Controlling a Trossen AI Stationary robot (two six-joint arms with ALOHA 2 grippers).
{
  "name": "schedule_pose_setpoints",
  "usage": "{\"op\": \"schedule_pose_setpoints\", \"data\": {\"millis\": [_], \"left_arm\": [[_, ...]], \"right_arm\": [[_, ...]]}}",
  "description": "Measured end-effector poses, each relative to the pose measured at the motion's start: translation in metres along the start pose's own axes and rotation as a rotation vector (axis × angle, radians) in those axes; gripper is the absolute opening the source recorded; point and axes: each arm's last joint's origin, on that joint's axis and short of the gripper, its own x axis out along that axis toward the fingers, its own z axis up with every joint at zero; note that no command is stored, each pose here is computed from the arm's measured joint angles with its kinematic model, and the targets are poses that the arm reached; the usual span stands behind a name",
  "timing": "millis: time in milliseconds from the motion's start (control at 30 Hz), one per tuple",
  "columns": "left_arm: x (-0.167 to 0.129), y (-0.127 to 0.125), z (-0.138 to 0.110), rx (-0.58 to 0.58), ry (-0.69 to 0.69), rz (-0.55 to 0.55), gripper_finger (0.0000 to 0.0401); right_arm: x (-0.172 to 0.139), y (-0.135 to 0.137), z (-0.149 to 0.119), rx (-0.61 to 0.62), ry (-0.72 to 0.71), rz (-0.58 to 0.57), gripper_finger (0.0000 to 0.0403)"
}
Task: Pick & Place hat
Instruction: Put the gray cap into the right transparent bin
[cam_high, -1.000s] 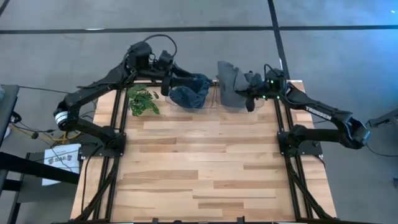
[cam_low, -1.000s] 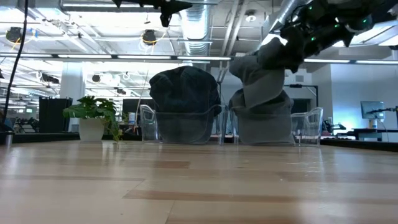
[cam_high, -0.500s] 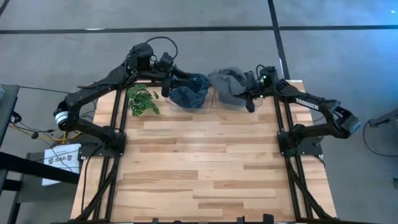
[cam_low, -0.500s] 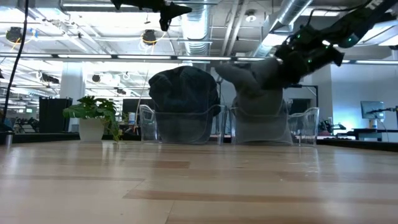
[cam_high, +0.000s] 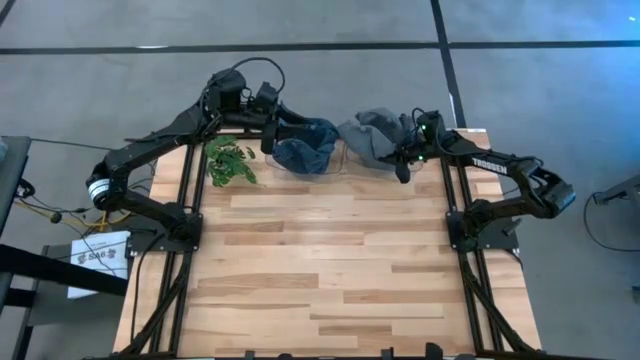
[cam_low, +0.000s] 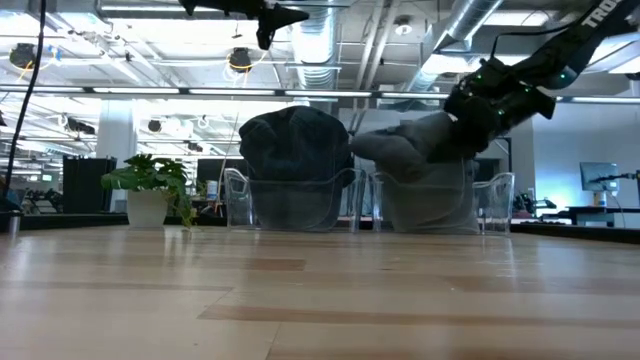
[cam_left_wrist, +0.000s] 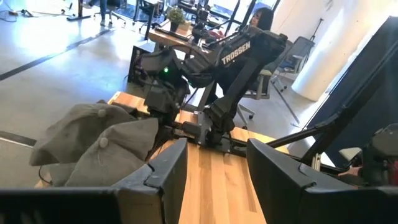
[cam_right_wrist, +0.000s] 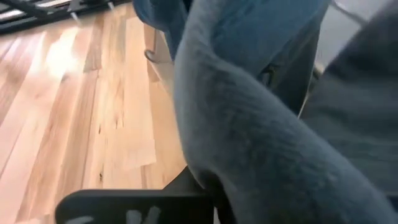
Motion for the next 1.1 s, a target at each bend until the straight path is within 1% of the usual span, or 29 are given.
{"op": "schedule_pose_setpoints", "data": {"millis": [67,133,233,400,533,733,900,1000,1100], "left_arm": [[0.0,0.0,0.001,0.003,-0.005,0.0,0.0162],[0.0,0.0,0.0,0.003,-0.004,0.0,0.0162],[0.0,0.0,0.0,0.003,-0.005,0.004,0.0162],[0.0,0.001,0.0,0.002,-0.007,0.017,0.0162],[0.001,0.0,0.0,-0.015,-0.004,0.013,0.0162],[0.002,-0.002,-0.003,-0.021,0.027,0.008,0.0162],[0.004,-0.006,-0.007,-0.033,0.054,0.001,0.0162],[0.005,-0.007,-0.007,-0.049,0.057,-0.003,0.0162],[0.005,-0.007,-0.007,-0.072,0.057,-0.004,0.0162]], "right_arm": [[0.0,0.0,-0.006,0.048,0.01,-0.006,0.0006],[0.0,-0.001,-0.01,0.091,0.02,-0.026,0.0016],[-0.001,-0.003,-0.012,0.15,0.029,-0.061,0.0041],[-0.003,-0.007,-0.01,0.241,-0.004,-0.086,0.0079],[-0.008,-0.005,-0.008,0.27,-0.015,-0.091,0.0114],[-0.018,0.002,-0.001,0.258,-0.045,-0.099,0.0189],[-0.029,0.008,0.006,0.239,-0.079,-0.14,0.0253],[-0.036,0.012,0.011,0.218,-0.106,-0.161,0.0274],[-0.046,0.02,0.015,0.201,-0.127,-0.18,0.0281]]}}
